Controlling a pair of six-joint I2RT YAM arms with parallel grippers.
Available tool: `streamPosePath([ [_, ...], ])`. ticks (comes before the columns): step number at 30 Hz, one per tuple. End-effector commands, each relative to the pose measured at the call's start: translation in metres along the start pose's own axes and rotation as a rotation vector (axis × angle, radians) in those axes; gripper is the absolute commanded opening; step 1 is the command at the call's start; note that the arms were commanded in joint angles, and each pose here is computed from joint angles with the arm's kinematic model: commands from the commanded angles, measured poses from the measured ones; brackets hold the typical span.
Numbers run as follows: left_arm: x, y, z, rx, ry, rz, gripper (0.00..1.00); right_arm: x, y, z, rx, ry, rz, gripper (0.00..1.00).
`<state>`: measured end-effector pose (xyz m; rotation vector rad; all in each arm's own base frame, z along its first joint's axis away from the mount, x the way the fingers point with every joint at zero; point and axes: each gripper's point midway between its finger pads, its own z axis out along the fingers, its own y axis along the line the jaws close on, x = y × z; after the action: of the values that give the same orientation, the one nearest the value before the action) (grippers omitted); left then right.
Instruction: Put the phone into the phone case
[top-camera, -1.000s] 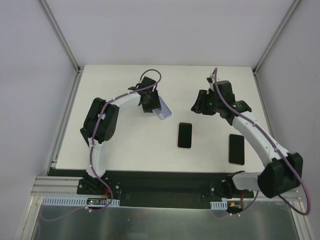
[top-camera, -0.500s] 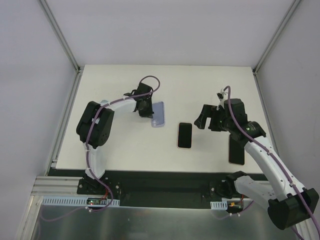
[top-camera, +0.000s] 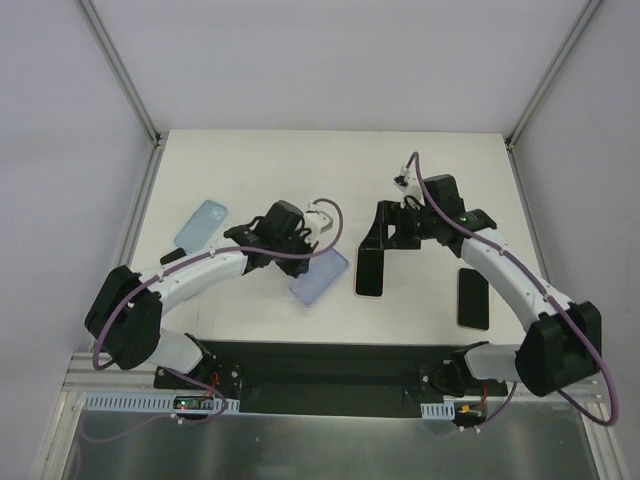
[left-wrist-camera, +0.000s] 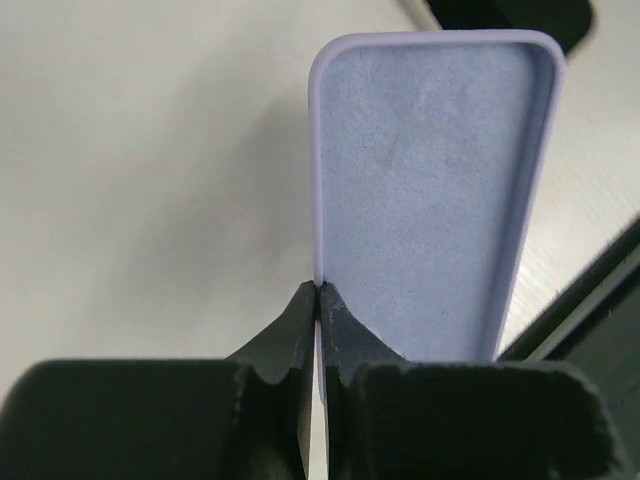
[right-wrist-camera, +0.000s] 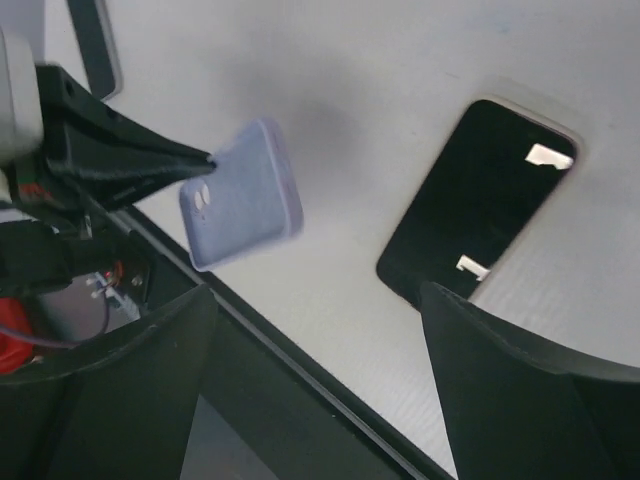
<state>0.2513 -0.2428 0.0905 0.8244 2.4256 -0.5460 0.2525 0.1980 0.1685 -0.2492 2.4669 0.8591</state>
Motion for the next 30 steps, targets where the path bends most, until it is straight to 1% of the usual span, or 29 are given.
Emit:
streamPosePath([
  [1,0.015,-0.025,-0.013,0.11,-0.009,0.313,0.0,-0.003,0.049,0.013,-0.301,0.136,-0.061,0.82],
  [3,0.016,-0.035,-0.017,0.171,-0.028,0.375,0.0,0.001,0.056,0.018,-0.349,0.179,-0.064,0.82],
  [4,0.019,-0.036,-0.017,0.176,-0.027,0.4,0.0,0.009,0.057,0.026,-0.353,0.22,-0.072,0.82],
  [6,0.018,-0.041,-0.02,0.192,-0.042,0.474,0.0,0.013,0.06,0.031,-0.354,0.257,-0.114,0.82],
  [7,0.018,-0.043,-0.021,0.199,-0.047,0.497,0.0,0.028,0.062,0.037,-0.344,0.322,-0.118,0.82],
  [9,0.014,-0.046,-0.024,0.22,-0.071,0.561,0.0,0.039,0.065,0.044,-0.339,0.365,-0.163,0.81],
  [10,0.014,-0.052,-0.026,0.258,-0.083,0.585,0.0,0.044,0.064,0.049,-0.338,0.388,-0.159,0.81],
  [12,0.013,-0.059,-0.029,0.296,-0.109,0.666,0.0,0.049,0.067,0.055,-0.353,0.409,-0.157,0.81],
  [14,0.016,-0.066,-0.032,0.346,-0.126,0.71,0.0,0.054,0.068,0.063,-0.359,0.433,-0.156,0.79],
  [16,0.019,-0.066,-0.03,0.358,-0.129,0.767,0.0,0.056,0.066,0.069,-0.354,0.443,-0.146,0.76],
  [18,0.02,-0.059,-0.025,0.335,-0.117,0.831,0.0,0.056,0.063,0.071,-0.329,0.444,-0.138,0.75],
  [19,0.02,-0.056,-0.023,0.318,-0.108,0.858,0.0,0.053,0.058,0.071,-0.288,0.432,-0.108,0.75],
  [20,0.022,-0.051,-0.018,0.303,-0.086,0.885,0.0,0.053,0.044,0.075,-0.206,0.413,-0.087,0.75],
  [21,0.021,-0.042,-0.015,0.258,-0.068,0.948,0.0,0.051,0.036,0.075,-0.167,0.394,-0.056,0.76],
  [22,0.02,-0.042,-0.013,0.25,-0.058,0.981,0.0,0.036,0.029,0.07,-0.142,0.328,-0.008,0.76],
  [24,0.02,-0.037,-0.007,0.235,-0.033,1.057,0.0,0.033,0.004,0.066,-0.035,0.274,0.129,0.77],
  [25,0.019,-0.038,-0.006,0.238,-0.031,1.085,0.0,0.021,-0.009,0.056,0.004,0.209,0.165,0.77],
  [27,0.021,-0.035,0.001,0.227,-0.002,1.161,0.0,0.011,-0.038,0.045,0.11,0.131,0.224,0.78],
  [30,0.021,-0.029,0.014,0.222,0.04,1.243,0.0,-0.005,-0.047,0.022,0.168,0.029,0.234,0.79],
])
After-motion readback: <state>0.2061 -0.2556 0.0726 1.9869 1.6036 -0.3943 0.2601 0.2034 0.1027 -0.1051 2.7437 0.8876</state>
